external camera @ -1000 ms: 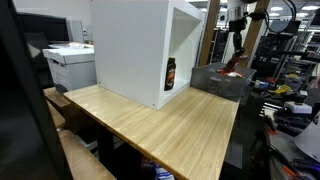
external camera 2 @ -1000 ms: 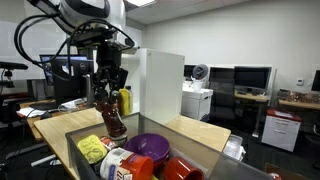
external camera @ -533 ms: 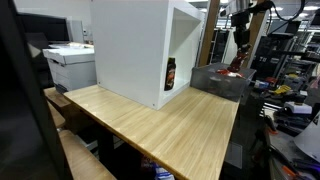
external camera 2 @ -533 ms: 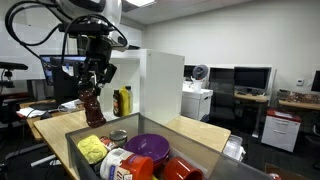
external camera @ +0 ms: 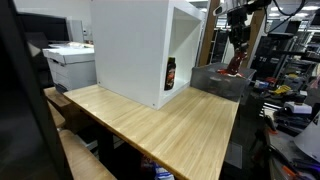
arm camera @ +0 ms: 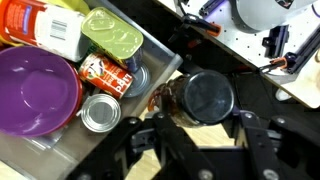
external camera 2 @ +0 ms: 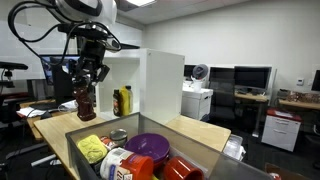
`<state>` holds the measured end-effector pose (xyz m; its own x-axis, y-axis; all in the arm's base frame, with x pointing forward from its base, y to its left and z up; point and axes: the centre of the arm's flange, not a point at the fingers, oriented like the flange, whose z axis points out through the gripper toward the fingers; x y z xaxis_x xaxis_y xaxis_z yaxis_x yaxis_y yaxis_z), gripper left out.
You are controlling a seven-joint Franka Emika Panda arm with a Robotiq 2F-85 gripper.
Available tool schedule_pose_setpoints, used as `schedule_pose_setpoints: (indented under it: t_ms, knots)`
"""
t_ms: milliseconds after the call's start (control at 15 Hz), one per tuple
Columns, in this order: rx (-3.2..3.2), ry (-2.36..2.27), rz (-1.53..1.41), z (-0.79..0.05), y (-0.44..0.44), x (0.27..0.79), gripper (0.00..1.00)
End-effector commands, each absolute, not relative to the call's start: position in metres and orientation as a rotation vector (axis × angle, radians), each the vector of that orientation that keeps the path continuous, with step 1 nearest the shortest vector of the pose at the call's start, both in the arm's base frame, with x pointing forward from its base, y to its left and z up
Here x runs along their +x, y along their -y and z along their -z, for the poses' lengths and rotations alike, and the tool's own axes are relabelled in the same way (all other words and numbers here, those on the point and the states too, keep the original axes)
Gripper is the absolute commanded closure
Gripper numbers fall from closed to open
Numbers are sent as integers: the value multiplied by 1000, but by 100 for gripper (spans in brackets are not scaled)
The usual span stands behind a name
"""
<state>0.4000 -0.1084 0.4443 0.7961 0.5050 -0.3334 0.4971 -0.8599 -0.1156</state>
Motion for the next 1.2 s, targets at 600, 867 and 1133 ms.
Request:
schedule_pose_setpoints:
  t_ms: [600, 867, 1133]
  knots:
    - [-2889, 949, -479, -386, 62, 396, 74]
    - [-2897, 973, -480, -355, 54, 389, 74]
    - [-2899, 938, -525, -338, 46, 386, 74]
